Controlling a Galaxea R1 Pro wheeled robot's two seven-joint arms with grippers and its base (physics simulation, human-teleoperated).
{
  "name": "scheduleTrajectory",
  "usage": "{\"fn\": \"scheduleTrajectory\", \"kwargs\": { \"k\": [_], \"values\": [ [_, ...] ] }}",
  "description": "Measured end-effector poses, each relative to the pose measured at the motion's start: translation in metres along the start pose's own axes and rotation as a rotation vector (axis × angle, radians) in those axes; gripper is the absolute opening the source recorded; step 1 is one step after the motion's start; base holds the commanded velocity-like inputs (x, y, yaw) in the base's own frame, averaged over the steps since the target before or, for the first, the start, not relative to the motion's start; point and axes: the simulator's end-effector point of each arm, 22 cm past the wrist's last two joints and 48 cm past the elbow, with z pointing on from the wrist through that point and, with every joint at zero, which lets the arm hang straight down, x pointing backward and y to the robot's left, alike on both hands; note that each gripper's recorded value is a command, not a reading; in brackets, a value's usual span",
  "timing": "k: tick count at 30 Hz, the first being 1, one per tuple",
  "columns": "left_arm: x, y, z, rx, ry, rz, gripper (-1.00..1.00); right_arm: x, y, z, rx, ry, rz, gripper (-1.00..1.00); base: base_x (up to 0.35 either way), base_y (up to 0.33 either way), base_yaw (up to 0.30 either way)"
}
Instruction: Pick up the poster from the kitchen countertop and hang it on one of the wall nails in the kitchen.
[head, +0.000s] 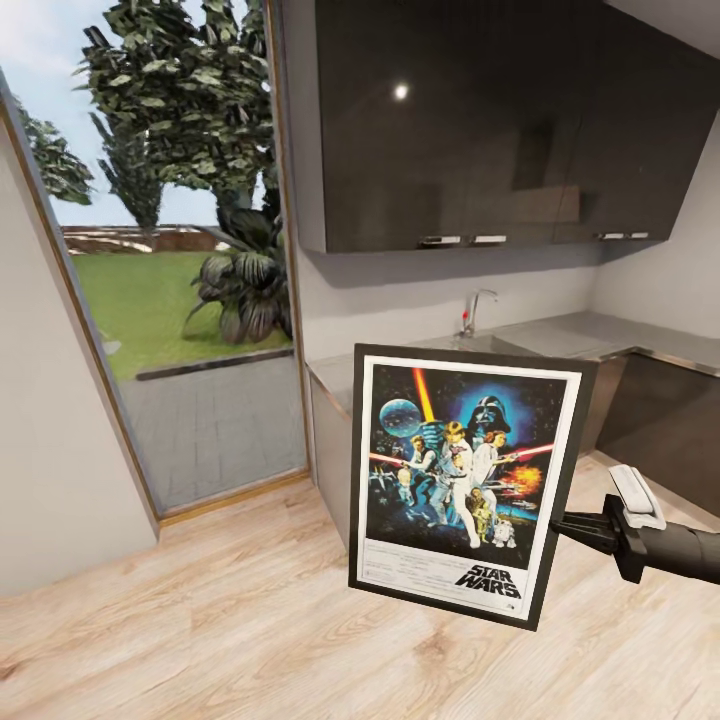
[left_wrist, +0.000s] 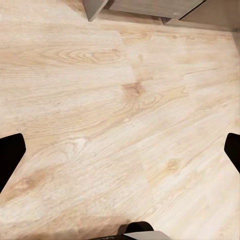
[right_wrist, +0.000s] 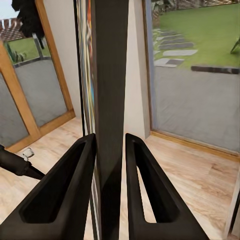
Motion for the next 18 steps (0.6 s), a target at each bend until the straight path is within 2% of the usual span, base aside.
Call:
{"fn": "scheduleTrajectory", "kwargs": {
  "k": [18],
  "values": [
    [-0.004,-0.009,-0.014,0.000,0.000,0.000,1.00,-0.015,0.007,-0.004,0.000,0.000,0.000,-1.00,0.000,0.000,0.000]
  ]
}}
